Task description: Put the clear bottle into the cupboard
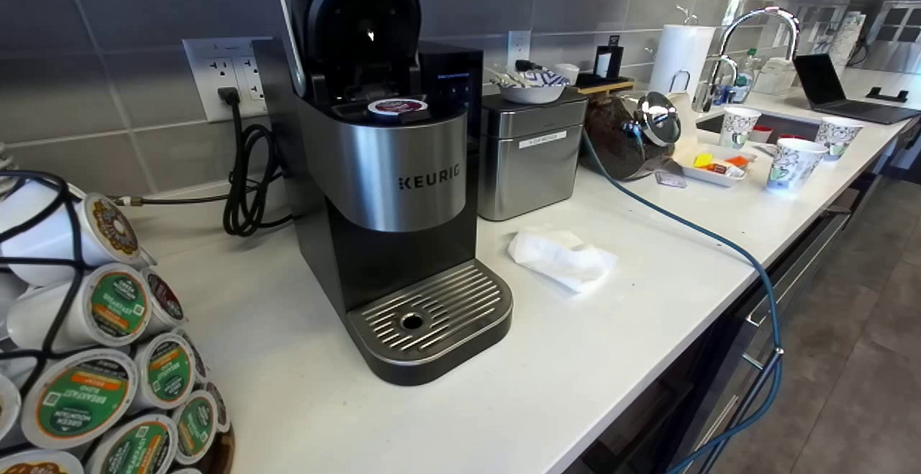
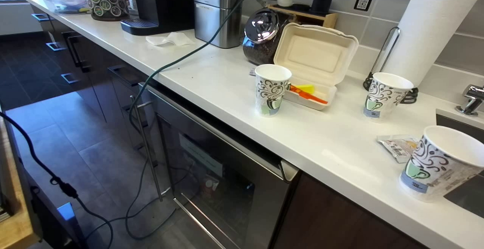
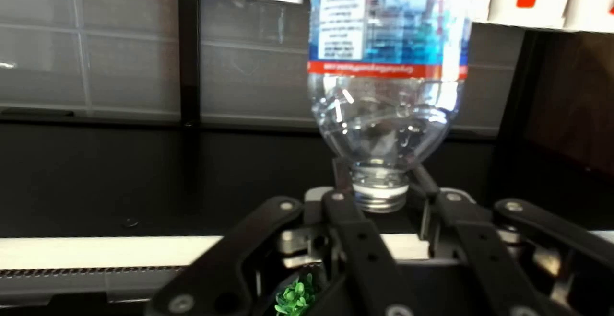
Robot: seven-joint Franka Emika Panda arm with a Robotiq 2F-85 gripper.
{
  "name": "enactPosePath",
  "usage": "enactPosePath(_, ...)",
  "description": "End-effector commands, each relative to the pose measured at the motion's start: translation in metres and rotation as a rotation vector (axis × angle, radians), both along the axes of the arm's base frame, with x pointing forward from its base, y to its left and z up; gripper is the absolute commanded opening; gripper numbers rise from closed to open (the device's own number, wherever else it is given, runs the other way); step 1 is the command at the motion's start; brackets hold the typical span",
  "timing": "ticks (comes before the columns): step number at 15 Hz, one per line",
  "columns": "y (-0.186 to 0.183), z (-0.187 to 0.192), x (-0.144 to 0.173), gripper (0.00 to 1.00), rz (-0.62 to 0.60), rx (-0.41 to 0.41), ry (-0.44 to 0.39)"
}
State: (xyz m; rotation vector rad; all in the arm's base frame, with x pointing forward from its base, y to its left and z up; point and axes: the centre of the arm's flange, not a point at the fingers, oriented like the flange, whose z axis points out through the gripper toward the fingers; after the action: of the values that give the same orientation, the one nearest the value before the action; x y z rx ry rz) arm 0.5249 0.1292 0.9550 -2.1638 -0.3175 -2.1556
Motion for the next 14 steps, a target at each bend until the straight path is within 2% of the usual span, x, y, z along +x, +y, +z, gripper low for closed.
enactPosePath(1,0.0,-0.001,0.006,0.31,-0.012,0.002,-0.005)
enactPosePath(2,-0.001,-0.003,0.012,0.08,-0.024,0.003,-0.006)
enactPosePath(3,0.001,-0.004,0.013,0.08,-0.026,0.025,0.004)
enactPosePath(8,0.007,0.029,0.035,0.08,-0.071,0.082,-0.076)
enactPosePath(10,0.007,0.035,0.045,0.08,-0.12,0.06,-0.112)
enactPosePath(14,0.009,0.034,0.068,0.08,-0.2,0.025,-0.121)
